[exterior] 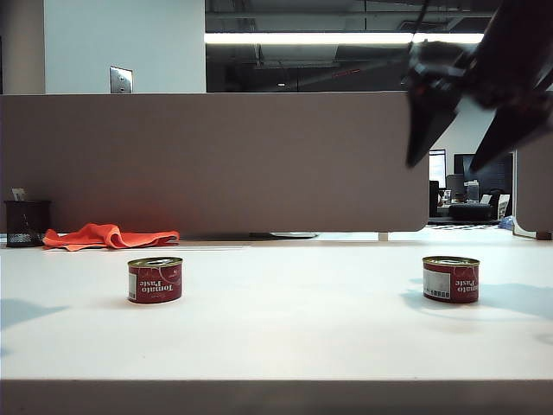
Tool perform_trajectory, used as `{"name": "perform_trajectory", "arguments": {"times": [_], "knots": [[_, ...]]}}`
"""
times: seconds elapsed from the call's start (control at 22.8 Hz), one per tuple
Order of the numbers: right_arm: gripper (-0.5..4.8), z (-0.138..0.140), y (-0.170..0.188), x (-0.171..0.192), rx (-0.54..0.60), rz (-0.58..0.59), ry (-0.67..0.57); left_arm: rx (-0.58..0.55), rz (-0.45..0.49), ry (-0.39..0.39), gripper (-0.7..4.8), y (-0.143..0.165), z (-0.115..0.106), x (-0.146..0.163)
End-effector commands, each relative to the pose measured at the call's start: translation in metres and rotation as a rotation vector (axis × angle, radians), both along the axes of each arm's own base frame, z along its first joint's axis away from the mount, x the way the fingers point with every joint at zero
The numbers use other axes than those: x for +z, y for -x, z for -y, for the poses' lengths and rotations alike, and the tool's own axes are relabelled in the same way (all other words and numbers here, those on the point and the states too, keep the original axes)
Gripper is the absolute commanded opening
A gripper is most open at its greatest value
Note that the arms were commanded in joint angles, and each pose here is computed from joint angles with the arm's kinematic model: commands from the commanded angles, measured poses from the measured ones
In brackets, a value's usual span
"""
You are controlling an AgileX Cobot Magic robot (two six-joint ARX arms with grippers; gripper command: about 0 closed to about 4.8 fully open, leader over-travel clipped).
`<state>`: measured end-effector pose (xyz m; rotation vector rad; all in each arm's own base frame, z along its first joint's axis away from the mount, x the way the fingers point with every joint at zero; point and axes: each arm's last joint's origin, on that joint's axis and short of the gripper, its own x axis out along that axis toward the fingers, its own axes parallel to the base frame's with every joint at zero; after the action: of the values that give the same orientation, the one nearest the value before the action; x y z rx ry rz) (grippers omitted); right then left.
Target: Stack a can of tomatoes on the right onto the can of tomatoes on the left.
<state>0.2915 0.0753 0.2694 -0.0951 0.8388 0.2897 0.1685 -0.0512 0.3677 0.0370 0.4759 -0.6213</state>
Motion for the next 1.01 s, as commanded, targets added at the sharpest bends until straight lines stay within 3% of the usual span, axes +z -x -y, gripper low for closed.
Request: {"name": "perform_trajectory", "arguments": {"times": [0.04,0.53,1.01], "knots": [[4.79,-0.004,-0.010,-0.011,-0.034,-0.040,0.008,-0.004,0.013,0.005,-0.05,0.001,0.000,0.003],[4.79,-0.008,-0.030,-0.065,-0.106,-0.246,0.053,-0.004,0.013,0.005,-0.05,0.001,0.000,0.003],[4.79,-0.009,-0.030,-0.074,-0.105,-0.290,0.066,-0.003,0.013,0.004,-0.05,0.001,0.000,0.002]]}}
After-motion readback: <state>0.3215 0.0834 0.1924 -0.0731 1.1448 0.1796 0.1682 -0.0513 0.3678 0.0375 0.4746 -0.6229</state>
